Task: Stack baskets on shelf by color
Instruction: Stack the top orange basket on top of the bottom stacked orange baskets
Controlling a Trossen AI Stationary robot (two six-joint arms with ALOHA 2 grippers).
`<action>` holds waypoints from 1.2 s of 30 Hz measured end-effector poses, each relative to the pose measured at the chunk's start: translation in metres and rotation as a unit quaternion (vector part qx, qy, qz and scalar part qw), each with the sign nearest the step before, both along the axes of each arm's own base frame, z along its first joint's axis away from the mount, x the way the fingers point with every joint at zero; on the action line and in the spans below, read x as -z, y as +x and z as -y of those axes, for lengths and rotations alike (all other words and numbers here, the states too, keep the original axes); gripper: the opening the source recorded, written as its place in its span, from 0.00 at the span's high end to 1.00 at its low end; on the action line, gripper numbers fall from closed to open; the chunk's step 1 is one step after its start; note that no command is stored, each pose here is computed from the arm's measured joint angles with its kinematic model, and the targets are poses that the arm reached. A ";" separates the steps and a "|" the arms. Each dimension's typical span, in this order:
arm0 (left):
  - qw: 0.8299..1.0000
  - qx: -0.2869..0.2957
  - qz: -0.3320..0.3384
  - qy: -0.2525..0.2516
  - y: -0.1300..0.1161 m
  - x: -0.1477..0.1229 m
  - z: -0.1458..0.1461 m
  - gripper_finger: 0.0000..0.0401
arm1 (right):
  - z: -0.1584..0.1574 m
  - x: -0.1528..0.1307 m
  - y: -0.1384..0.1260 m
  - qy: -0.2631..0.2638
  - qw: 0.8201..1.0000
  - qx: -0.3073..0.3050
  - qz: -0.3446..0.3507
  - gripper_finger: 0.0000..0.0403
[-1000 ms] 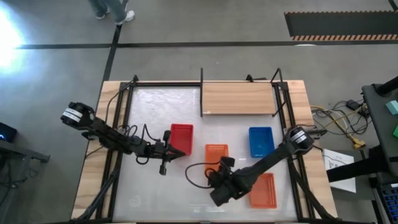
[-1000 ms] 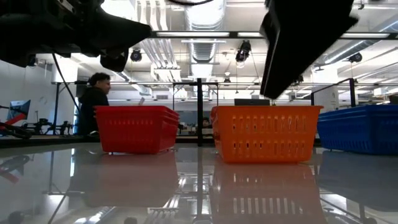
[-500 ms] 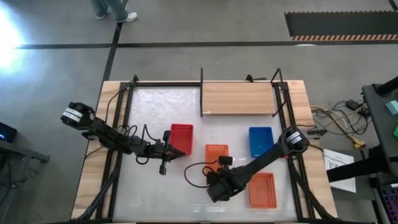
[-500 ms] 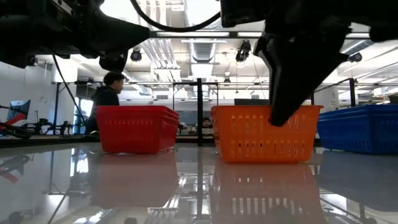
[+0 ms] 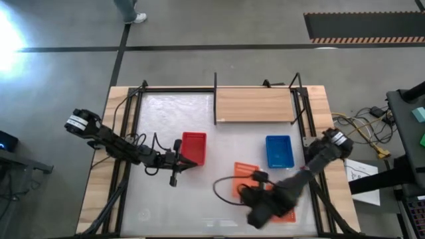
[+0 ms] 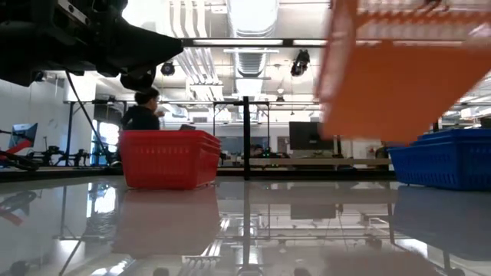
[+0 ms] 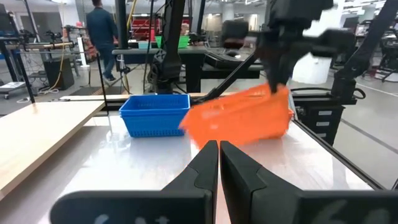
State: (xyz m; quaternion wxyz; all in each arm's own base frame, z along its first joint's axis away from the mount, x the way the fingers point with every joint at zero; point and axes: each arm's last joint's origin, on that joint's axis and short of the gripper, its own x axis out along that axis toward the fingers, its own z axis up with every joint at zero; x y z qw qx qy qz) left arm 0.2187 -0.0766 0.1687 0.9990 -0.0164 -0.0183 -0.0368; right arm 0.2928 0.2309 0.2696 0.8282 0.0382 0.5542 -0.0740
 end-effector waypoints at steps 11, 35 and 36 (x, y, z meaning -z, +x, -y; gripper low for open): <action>1.000 -0.002 0.002 -0.001 0.000 -0.001 0.000 1.00 | -0.054 -0.019 -0.094 0.021 0.997 0.059 -0.032 0.97; 1.000 -0.002 0.004 -0.002 0.001 -0.002 0.000 1.00 | -0.093 0.033 -0.114 -0.032 0.994 0.034 -0.102 0.96; 1.000 -0.002 0.004 -0.002 0.001 -0.002 0.000 1.00 | -0.093 0.033 -0.114 -0.032 0.993 0.040 -0.103 0.95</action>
